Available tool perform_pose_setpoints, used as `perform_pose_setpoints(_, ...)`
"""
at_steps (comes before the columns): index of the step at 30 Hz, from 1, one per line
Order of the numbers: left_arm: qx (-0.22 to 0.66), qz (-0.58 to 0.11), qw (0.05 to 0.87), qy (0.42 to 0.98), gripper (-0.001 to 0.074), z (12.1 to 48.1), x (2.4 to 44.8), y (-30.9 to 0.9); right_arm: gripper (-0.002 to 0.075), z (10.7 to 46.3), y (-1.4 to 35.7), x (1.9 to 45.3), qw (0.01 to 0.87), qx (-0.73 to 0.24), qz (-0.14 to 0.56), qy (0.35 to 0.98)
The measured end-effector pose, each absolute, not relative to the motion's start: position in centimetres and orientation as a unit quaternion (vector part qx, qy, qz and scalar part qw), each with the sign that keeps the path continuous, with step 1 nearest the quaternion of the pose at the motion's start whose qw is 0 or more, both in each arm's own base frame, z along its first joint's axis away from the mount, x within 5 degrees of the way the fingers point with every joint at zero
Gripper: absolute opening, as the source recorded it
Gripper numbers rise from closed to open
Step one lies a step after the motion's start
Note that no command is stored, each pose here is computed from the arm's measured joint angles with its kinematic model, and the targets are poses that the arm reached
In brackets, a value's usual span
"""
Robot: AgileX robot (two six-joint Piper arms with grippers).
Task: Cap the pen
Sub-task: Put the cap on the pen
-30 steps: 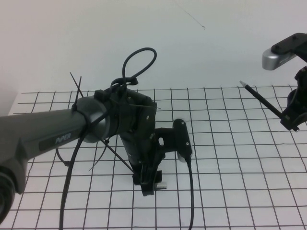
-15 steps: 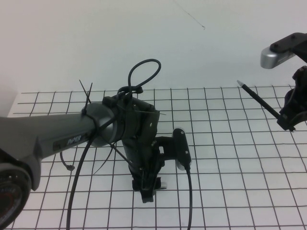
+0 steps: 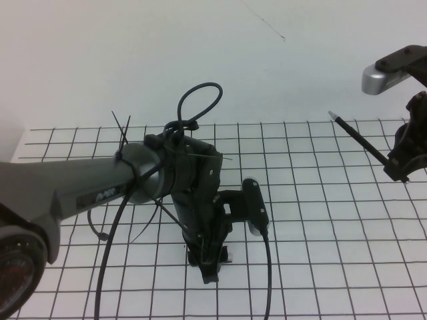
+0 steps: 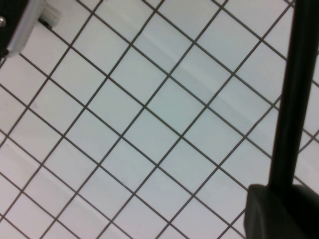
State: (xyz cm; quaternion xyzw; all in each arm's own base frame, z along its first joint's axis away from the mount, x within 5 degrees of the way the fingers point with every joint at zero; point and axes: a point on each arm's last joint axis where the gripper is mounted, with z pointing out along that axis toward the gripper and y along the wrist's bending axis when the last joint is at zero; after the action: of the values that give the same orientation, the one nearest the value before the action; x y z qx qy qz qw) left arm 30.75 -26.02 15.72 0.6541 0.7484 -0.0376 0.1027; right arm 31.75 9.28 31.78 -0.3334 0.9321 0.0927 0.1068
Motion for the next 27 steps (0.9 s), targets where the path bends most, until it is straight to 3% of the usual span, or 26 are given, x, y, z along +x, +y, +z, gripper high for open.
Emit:
perform_pose_setpoints(8, 0.654, -0.037, 0.104, 0.748, 0.0089, 15.7, 30.8, -26.1, -0.0003, 31.8, 9.3, 31.7, 0.104, -0.334, 0.094, 0.932)
perform_pose_setpoints(17, 0.662, -0.026, 0.107, 0.742, 0.0084, 17.1, 30.5, -25.6, -0.0003, 31.9, 9.8, 31.6, 0.107, -0.328, 0.121, 0.931)
perform_pose_setpoints(27, 0.671, 0.005, 0.246, 0.700, 0.0083, 27.7, 28.6, -23.7, -0.0003, 32.1, 11.1, 30.7, 0.109, -0.313, 0.199, 0.922)
